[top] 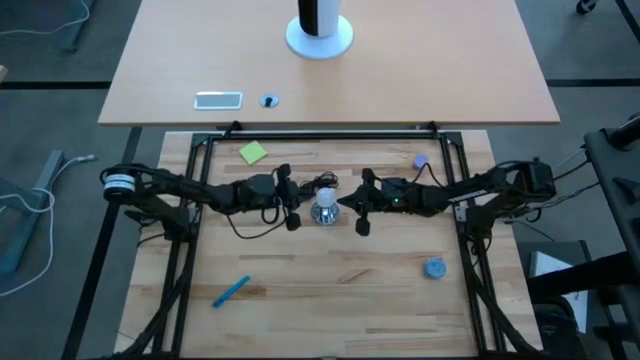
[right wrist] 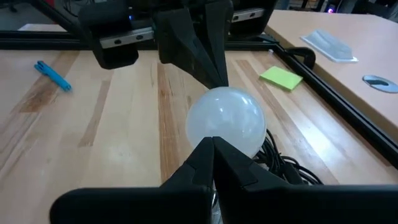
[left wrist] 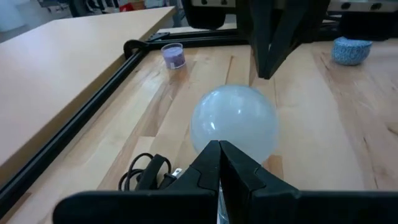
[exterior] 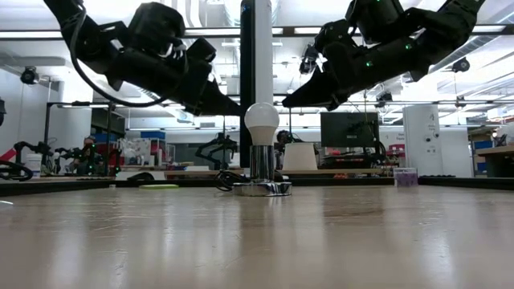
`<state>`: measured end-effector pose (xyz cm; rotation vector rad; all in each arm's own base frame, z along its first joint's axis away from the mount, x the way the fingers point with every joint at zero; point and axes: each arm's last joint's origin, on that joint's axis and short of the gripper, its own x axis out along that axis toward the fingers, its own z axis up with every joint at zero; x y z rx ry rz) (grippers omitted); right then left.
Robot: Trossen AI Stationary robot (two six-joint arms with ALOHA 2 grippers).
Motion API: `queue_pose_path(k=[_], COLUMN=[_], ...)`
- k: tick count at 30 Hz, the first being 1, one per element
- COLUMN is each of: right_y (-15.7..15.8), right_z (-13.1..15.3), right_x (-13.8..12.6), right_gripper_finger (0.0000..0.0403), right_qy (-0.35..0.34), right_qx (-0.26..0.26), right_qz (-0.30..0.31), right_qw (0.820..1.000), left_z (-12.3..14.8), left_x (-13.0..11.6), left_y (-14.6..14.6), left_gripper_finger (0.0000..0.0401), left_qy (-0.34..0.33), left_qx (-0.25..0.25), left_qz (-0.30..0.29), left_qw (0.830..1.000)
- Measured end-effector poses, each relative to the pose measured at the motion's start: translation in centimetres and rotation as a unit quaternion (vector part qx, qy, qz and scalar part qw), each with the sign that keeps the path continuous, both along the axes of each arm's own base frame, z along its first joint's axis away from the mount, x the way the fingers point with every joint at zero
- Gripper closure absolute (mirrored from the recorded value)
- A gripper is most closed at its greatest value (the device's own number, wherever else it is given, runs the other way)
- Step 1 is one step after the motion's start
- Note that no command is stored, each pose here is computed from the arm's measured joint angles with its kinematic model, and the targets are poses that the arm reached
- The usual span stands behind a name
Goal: Screw lightbulb
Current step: Remove the lightbulb from the lamp
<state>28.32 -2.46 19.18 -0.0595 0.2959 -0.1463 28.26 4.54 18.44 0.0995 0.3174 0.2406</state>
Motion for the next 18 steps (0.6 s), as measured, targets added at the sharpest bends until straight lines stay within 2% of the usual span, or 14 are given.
queue_pose_path(k=[5,18], right_y=[0.1,0.2], right_z=[0.1,-1.4], right_x=[0.0,1.1], right_gripper_finger=[0.0403,0.0403], right_qy=[-0.006,-0.013], right_qx=[0.017,0.02], right_qz=[0.012,0.025], right_qw=[1.0,0.999], left_z=[-0.1,-0.2], left_x=[0.0,0.0], left_y=[0.0,0.0], left_gripper_finger=[0.0401,0.0401], left_qy=[0.002,0.004], left_qx=[0.0,-0.002], left_qz=[0.0,-0.005], left_qw=[1.0,1.0])
